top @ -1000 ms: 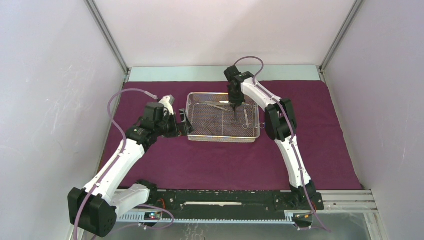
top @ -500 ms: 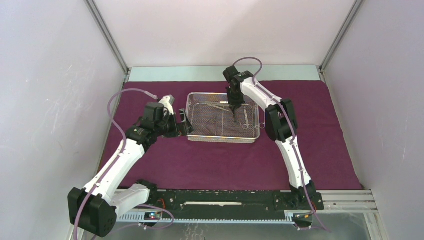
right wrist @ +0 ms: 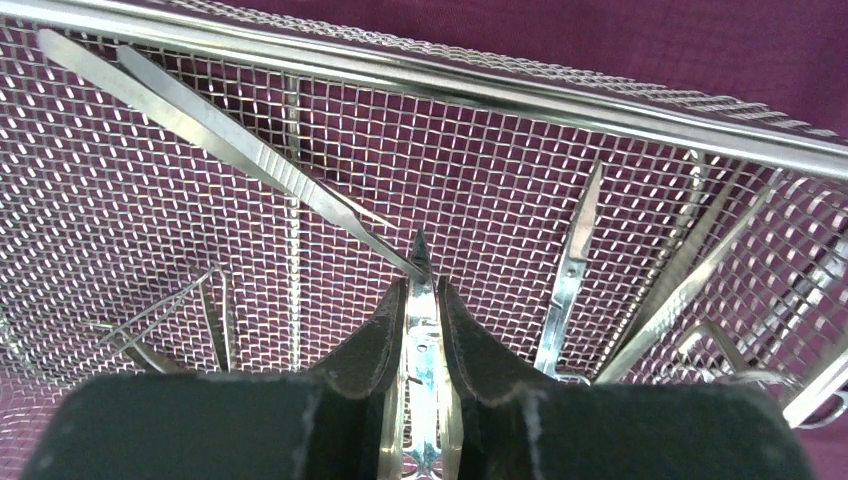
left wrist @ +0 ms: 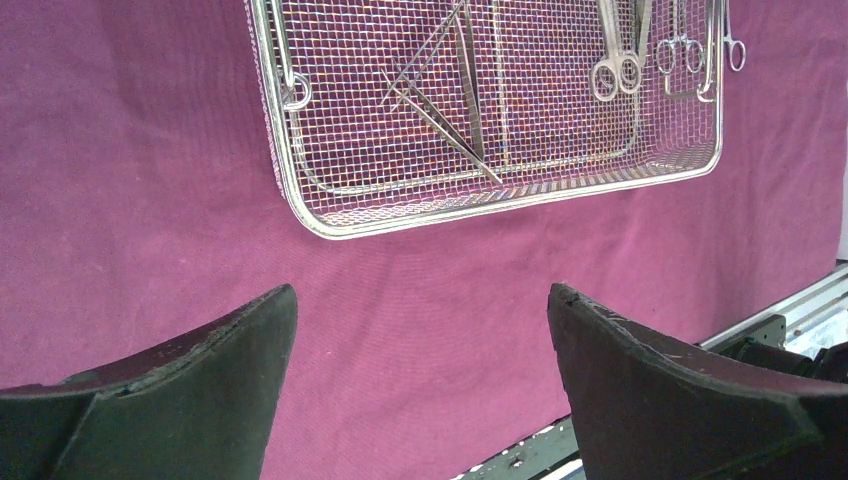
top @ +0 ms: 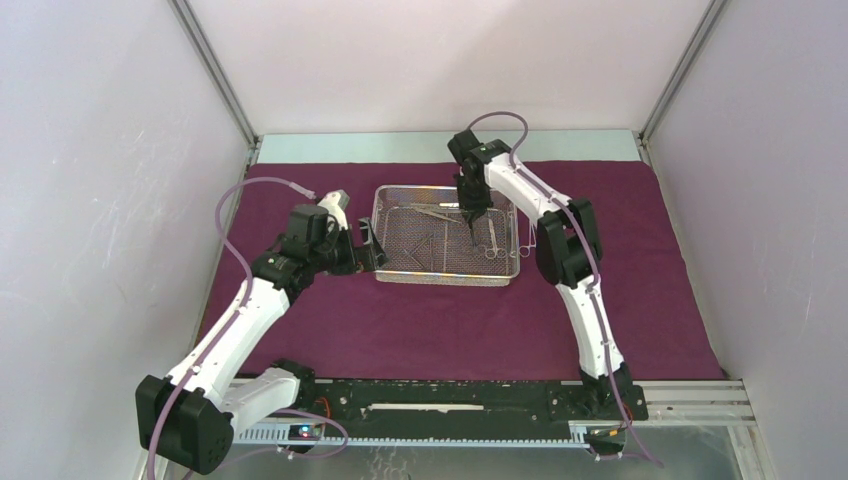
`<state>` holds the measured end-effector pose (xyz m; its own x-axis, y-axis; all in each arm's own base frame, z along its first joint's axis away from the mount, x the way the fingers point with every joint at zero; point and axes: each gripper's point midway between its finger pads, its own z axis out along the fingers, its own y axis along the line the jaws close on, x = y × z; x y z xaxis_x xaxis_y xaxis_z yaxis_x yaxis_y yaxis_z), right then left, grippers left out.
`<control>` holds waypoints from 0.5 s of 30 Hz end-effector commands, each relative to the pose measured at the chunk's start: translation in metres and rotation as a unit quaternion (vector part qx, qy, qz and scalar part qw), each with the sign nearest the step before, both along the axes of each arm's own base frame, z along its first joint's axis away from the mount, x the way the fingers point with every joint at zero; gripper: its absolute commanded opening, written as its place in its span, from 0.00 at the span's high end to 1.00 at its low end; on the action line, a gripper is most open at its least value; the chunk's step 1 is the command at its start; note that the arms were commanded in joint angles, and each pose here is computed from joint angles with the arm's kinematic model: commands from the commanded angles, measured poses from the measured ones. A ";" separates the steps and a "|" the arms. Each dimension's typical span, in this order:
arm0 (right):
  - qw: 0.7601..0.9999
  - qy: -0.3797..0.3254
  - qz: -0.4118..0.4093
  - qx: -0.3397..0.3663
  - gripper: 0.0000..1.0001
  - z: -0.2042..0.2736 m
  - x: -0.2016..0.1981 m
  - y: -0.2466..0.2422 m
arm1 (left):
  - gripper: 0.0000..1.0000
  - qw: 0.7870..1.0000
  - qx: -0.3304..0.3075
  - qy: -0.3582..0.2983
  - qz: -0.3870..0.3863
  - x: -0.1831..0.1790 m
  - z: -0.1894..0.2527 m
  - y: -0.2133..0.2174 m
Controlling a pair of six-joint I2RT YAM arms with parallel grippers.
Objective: Open and lay out the surgical kit
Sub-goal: Pick up the medical item from the container.
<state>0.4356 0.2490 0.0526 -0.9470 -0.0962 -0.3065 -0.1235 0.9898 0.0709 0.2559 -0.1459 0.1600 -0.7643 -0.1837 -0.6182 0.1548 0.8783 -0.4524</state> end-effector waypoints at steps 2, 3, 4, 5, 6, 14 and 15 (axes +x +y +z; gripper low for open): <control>0.998 -0.059 0.010 0.011 0.87 0.062 0.001 -0.002 | 0.00 1.000 -0.012 -0.008 -0.002 0.002 0.002 -0.002; 0.998 -0.061 0.010 0.010 0.87 0.064 0.001 -0.002 | 0.00 1.000 -0.012 -0.008 -0.002 0.002 0.002 -0.003; 0.998 -0.064 0.010 0.010 0.87 0.066 0.001 -0.003 | 0.00 1.000 -0.012 -0.008 -0.002 0.002 0.002 -0.003; 0.998 -0.066 0.009 0.009 0.87 0.068 0.001 -0.003 | 0.00 1.000 -0.012 -0.008 -0.002 0.002 0.002 -0.003; 0.998 -0.068 0.007 0.008 0.88 0.069 0.001 -0.004 | 0.00 1.000 -0.013 -0.008 -0.003 0.002 0.002 -0.003; 0.996 -0.089 -0.001 0.005 0.88 0.088 -0.001 -0.008 | 0.00 1.000 -0.014 -0.008 -0.004 0.002 0.002 -0.003; 0.995 -0.096 -0.002 0.009 0.88 0.093 -0.001 -0.008 | 0.00 1.000 -0.014 -0.008 -0.004 0.002 0.002 -0.003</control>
<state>0.4386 0.2443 0.1033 -0.9089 -0.0914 -0.4069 -0.1270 0.9900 0.0613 0.2559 -0.1462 0.1603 -0.7641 -0.1840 -0.6183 0.1558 0.8775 -0.4536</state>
